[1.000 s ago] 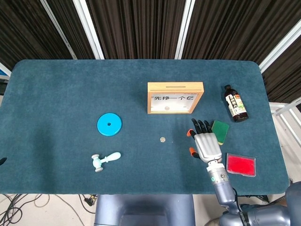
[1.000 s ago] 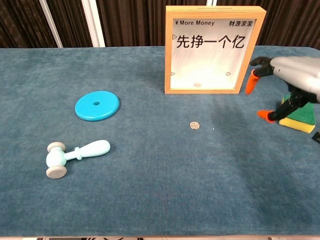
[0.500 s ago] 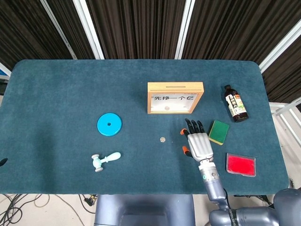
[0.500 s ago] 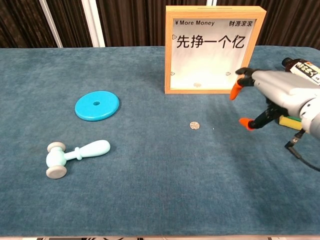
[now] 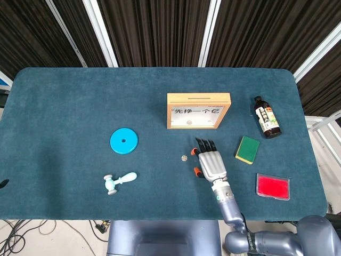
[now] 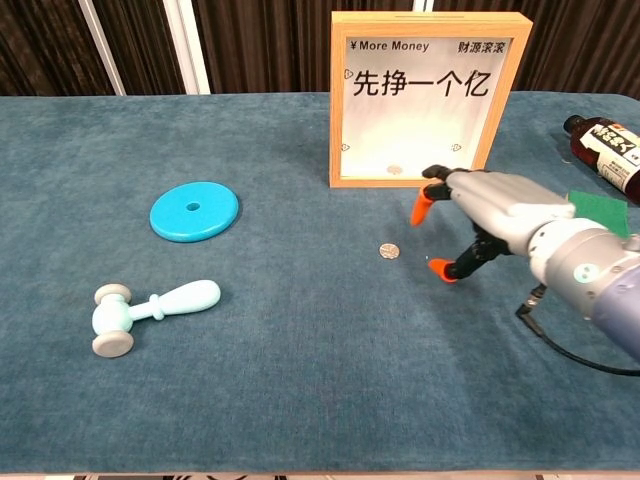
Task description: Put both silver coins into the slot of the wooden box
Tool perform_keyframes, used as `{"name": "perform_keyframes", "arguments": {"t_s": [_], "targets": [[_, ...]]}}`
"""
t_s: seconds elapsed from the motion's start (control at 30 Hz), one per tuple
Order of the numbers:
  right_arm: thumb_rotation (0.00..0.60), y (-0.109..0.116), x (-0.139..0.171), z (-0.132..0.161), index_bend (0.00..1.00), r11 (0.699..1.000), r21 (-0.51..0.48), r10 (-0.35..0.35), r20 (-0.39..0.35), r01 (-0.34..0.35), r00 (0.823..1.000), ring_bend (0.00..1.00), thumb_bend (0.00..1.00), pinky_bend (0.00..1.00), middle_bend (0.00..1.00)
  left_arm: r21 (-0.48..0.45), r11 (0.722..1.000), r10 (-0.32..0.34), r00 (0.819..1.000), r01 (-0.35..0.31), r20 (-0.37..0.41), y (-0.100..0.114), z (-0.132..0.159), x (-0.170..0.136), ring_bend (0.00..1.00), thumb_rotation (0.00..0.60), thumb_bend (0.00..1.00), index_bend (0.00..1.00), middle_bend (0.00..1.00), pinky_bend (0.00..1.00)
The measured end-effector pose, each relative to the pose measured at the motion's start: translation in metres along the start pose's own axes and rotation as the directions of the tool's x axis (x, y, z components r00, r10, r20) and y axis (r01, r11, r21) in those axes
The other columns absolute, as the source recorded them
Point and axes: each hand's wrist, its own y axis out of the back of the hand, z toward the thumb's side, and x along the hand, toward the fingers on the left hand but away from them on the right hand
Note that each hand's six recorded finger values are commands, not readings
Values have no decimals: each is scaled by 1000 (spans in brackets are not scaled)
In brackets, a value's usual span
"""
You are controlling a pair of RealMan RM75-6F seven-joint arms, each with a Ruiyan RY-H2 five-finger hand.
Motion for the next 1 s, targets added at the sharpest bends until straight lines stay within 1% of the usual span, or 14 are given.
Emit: {"name": "perform_keyframes", "arguments": {"t_s": [0.13, 0.4, 0.6, 0.77, 1.0], "targets": [[600, -8, -7, 8, 350, 1000, -9, 29, -11, -29, 1000, 0, 392, 0, 0, 2, 1000, -1, 1000, 1, -2, 0, -1, 0, 0, 600, 38, 0, 0, 0], [600, -18, -22, 19, 350, 998, 15, 53, -23, -53, 998, 0, 402, 0, 0, 2, 1000, -2, 1000, 2, -1, 0, -2, 0, 0, 600, 37, 0, 0, 0], [600, -20, -29, 21, 350, 998, 16, 56, -19, -56, 998, 0, 442, 0, 0, 3, 1000, -4, 1000, 4, 7, 0, -2, 0, 0, 600, 38, 0, 0, 0], [600, -19, -31, 21, 363, 998, 15, 55, -17, -55, 998, 0, 500, 0, 0, 3, 1000, -2, 1000, 2, 3, 0, -2, 0, 0, 600, 37, 0, 0, 0], [600, -20, -31, 19, 392, 998, 9, 60, -10, -60, 998, 0, 515, 0, 0, 5, 1000, -3, 1000, 3, 5, -1, -2, 0, 0, 600, 38, 0, 0, 0]]}}
